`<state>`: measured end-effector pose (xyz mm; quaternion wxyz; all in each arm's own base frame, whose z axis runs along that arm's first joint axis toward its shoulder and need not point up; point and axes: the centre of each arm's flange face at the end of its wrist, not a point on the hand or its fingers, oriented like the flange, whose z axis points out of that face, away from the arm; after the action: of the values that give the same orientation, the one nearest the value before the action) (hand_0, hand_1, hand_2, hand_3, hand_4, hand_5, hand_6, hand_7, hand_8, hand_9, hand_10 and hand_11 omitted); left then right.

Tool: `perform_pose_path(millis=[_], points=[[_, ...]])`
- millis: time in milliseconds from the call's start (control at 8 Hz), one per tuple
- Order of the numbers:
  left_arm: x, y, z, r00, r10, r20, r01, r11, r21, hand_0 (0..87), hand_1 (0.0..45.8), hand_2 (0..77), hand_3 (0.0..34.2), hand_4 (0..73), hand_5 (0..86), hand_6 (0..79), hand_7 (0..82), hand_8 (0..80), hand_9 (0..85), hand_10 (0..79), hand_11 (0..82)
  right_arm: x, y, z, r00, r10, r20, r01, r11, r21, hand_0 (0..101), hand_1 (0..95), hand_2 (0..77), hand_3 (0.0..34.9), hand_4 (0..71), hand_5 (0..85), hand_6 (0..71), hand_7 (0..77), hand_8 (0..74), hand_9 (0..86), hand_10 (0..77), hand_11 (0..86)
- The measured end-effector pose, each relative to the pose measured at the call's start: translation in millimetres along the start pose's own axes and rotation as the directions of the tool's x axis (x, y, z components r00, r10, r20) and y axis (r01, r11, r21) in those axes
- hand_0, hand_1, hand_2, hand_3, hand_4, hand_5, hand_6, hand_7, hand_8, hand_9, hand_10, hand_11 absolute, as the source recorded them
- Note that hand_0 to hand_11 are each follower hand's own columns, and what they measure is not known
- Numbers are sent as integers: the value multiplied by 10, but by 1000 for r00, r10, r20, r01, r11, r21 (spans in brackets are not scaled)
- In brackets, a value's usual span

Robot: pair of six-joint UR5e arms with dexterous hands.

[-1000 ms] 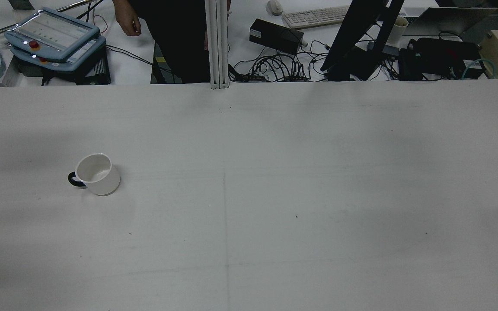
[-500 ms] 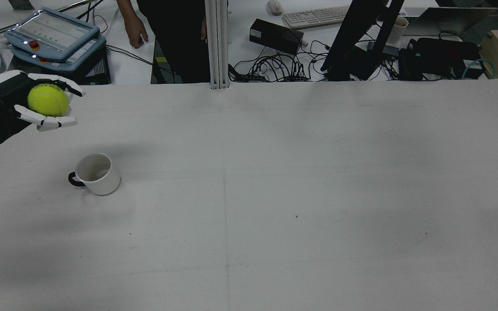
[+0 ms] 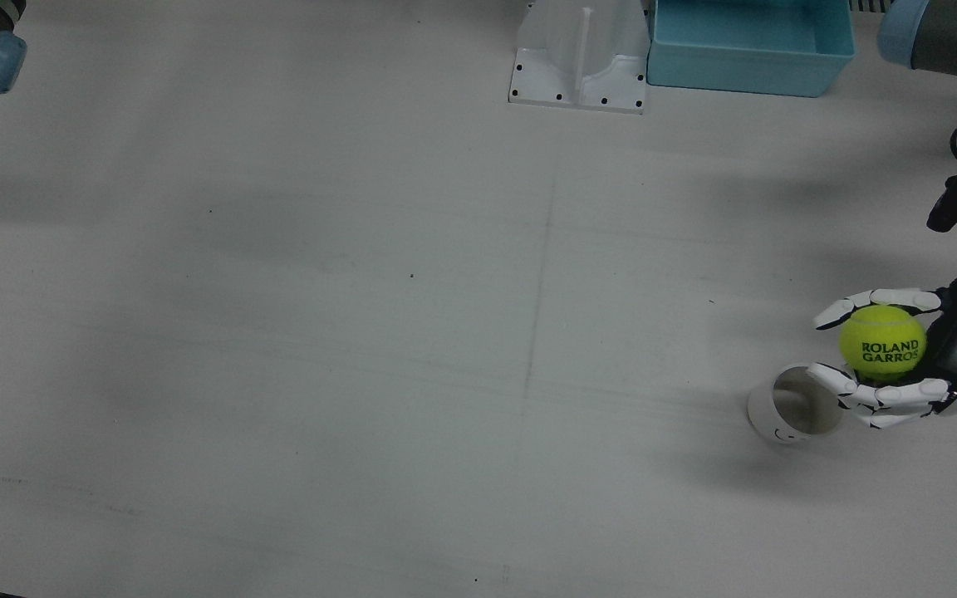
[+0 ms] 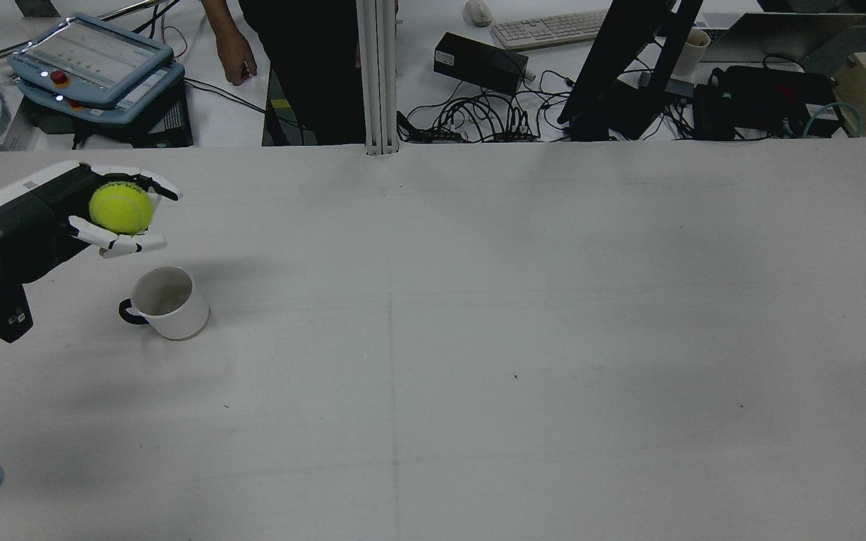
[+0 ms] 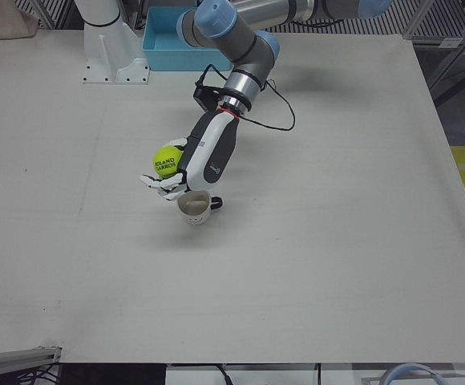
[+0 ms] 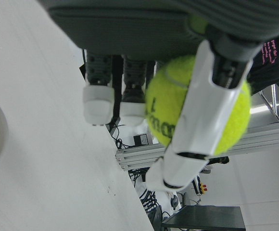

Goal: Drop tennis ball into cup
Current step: 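Open the left hand fingers to release the ball into the mug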

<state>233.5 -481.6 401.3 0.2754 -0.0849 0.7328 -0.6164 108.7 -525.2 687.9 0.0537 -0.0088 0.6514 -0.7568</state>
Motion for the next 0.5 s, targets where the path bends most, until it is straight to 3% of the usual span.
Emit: perform_pose_path(millis=[125, 250, 375, 500], points=[[-3, -39, 10, 1000, -1, -2, 1, 1000, 2, 801, 355, 240, 102, 518, 251, 360, 649, 644, 616, 698, 704, 0, 0, 0, 1000, 0, 0, 0, 1000, 0, 0, 5, 5, 0, 0, 0, 0, 0, 0, 0, 0, 5], [0, -61, 7, 1000, 0, -3, 0, 1000, 4, 802, 355, 240, 103, 518, 251, 355, 654, 644, 714, 698, 704, 0, 0, 0, 1000, -1, 0, 1, 1000, 0, 0, 5, 5, 0, 0, 0, 0, 0, 0, 0, 0, 5], [4, -60, 8, 1000, -1, -6, 1, 1000, -2, 801, 349, 240, 104, 507, 240, 338, 671, 627, 698, 687, 704, 0, 0, 0, 1000, -1, 0, 1, 1000, 0, 0, 5, 5, 0, 0, 0, 0, 0, 0, 0, 0, 5], [9, -42, 20, 1000, -5, -10, 5, 1000, -18, 801, 360, 240, 102, 409, 185, 256, 725, 502, 693, 573, 704, 0, 0, 0, 1000, -1, 0, 1, 1000, 0, 0, 5, 5, 0, 0, 0, 0, 0, 0, 0, 0, 5]])
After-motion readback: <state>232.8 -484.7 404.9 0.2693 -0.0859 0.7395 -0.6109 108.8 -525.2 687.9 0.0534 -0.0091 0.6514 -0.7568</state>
